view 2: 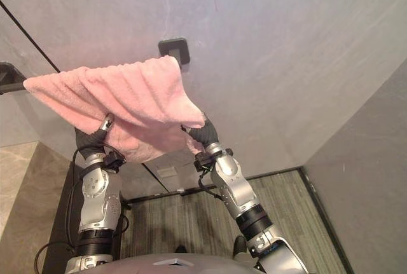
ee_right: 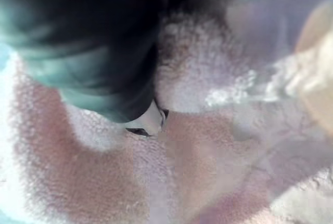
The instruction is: Organize washtable
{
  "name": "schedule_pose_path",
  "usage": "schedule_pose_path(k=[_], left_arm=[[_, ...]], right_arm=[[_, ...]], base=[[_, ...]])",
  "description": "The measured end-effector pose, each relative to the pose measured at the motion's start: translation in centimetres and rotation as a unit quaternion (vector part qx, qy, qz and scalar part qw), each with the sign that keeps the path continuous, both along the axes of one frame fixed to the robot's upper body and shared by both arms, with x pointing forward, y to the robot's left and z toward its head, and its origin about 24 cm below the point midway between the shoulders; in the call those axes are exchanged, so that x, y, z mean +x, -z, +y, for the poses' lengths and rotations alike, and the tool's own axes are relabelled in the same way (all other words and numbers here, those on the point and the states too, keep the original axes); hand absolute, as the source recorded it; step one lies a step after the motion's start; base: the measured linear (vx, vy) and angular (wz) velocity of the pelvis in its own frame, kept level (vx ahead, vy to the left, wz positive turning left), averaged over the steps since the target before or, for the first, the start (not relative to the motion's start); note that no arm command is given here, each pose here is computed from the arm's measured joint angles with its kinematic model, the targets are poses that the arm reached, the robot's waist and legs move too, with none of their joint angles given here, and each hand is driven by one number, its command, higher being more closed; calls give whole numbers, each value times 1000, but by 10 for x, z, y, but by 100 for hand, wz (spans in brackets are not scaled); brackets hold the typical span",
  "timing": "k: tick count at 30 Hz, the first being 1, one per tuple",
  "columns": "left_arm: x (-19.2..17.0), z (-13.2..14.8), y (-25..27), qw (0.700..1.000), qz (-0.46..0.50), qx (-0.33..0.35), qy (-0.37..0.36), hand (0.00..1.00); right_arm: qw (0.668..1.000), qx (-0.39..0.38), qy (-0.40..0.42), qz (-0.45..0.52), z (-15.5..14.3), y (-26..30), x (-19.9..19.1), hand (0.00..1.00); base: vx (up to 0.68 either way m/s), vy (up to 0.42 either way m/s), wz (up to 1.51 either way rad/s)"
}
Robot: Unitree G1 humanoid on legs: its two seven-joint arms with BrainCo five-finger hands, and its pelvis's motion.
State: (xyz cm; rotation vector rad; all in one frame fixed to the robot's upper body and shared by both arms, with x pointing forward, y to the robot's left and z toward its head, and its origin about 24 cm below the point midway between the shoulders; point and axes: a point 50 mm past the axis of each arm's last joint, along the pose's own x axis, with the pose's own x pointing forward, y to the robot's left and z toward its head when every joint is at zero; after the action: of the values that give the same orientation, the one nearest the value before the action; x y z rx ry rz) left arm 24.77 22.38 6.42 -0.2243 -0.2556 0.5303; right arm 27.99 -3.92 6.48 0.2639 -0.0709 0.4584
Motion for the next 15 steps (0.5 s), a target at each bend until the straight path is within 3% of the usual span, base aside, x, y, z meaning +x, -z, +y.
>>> schedule_pose_path(k=[15], left_arm=[[-5, 11, 1, 1000, 0, 4, -12, 100]], right_arm=[[1000, 16, -12, 8, 2, 0, -1, 100]], base=[[0, 0, 0]])
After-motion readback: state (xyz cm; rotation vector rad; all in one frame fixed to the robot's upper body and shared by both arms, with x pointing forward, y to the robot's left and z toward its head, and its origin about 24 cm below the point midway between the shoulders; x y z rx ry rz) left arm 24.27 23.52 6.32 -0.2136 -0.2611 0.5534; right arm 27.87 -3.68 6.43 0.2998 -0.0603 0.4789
